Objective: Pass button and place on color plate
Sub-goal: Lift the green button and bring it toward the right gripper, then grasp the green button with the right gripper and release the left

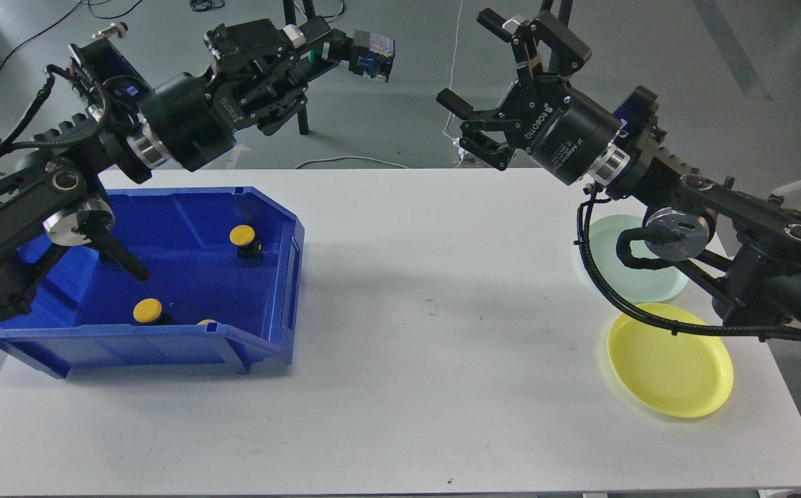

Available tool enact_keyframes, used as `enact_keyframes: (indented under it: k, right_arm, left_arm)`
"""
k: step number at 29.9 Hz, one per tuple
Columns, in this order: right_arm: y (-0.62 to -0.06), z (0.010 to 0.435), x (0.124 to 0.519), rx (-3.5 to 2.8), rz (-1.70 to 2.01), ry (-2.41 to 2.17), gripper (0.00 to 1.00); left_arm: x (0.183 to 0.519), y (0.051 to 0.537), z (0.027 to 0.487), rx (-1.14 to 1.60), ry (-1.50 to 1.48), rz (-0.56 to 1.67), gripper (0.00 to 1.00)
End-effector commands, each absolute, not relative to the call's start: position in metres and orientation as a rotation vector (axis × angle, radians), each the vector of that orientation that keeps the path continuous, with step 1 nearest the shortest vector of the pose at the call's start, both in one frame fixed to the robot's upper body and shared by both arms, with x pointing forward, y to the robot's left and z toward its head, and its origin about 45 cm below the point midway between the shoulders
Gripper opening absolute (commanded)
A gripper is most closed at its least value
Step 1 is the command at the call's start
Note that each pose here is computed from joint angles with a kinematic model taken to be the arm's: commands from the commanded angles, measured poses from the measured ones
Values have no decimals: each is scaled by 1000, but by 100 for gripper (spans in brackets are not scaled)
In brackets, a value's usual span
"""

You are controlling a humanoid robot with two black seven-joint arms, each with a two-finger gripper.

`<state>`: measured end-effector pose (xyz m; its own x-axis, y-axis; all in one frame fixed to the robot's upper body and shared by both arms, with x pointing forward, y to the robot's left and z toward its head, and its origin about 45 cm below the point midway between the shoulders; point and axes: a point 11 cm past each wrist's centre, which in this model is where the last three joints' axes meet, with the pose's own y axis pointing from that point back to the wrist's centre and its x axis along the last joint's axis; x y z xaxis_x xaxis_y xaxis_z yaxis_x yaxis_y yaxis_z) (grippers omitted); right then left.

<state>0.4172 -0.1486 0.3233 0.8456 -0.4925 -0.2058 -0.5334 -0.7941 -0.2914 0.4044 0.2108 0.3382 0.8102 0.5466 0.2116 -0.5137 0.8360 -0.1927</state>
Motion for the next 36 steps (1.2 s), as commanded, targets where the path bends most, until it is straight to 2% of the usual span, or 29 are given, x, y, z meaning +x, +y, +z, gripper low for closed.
enact_keyframes:
  k: [1, 5, 10, 15, 20, 23, 31, 36]
  right_arm:
    - [-130, 322, 414, -2694, 184, 721, 98]
    - [-102, 315, 409, -2747, 197, 655, 97]
    - [-96, 311, 409, -2753, 208, 664, 94]
    - [-98, 312, 410, -2739, 210, 674, 82]
    - [-100, 313, 411, -2734, 204, 692, 75]
    - [-101, 312, 411, -2732, 201, 706, 67]
    - [-101, 313, 411, -2733, 197, 703, 29]
    - [-101, 318, 413, -2714, 190, 705, 18]
  left_arm:
    - [403, 203, 336, -143, -252, 557, 18]
    - [402, 193, 333, -157, -240, 540, 18]
    - [401, 191, 330, -158, -234, 537, 18]
    - [402, 191, 330, -155, -234, 538, 18]
    - [402, 192, 329, -153, -233, 541, 18]
    - [404, 196, 327, -147, -229, 554, 19]
    - [404, 198, 321, -140, -218, 561, 19]
    - [402, 199, 315, -137, -203, 565, 19]
